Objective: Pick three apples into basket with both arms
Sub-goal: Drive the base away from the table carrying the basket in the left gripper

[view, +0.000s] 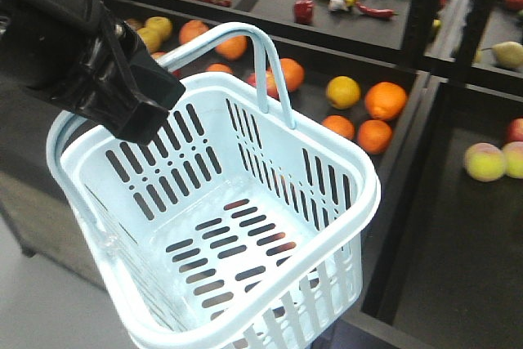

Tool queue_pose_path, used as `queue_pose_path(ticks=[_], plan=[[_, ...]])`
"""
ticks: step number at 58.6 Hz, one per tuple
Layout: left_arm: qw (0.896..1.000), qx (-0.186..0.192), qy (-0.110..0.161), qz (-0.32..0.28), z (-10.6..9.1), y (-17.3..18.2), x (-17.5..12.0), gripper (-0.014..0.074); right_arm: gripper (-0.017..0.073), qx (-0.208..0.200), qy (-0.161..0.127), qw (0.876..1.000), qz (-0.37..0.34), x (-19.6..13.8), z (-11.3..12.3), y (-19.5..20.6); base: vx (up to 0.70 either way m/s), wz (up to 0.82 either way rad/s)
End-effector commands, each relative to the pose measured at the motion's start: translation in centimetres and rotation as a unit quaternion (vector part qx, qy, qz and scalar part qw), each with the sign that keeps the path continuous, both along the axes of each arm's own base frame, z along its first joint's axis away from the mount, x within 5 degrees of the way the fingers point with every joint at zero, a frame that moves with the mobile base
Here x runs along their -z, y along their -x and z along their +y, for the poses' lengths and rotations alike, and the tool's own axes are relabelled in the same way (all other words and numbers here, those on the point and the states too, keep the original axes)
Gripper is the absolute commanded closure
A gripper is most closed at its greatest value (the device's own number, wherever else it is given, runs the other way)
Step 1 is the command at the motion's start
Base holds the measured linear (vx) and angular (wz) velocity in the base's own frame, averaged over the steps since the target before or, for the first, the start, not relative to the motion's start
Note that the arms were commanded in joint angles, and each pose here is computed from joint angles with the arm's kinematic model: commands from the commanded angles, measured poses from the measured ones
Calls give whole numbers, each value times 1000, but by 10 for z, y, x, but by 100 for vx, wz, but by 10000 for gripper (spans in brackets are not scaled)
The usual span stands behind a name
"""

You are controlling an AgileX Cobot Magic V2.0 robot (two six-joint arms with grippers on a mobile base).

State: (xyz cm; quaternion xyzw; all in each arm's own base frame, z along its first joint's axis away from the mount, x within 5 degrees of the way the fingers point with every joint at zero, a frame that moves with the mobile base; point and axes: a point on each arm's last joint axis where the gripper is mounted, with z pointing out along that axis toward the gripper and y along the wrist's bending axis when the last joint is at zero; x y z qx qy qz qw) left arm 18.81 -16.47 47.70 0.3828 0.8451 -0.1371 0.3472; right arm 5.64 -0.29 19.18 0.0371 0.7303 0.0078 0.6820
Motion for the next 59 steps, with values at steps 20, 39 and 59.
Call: queue_pose_path(ticks=[20, 39, 59], plan=[[999, -4, 38, -30, 6, 8, -17, 599, 564, -3, 6, 999, -36, -3, 1, 0, -12, 42], [999, -4, 38, -30, 6, 8, -17, 599, 564, -3, 6, 999, -36, -3, 1, 0, -13, 46], [999, -4, 38, -30, 6, 8, -17, 599, 564, -3, 6, 999, -36, -3, 1, 0, -13, 51]])
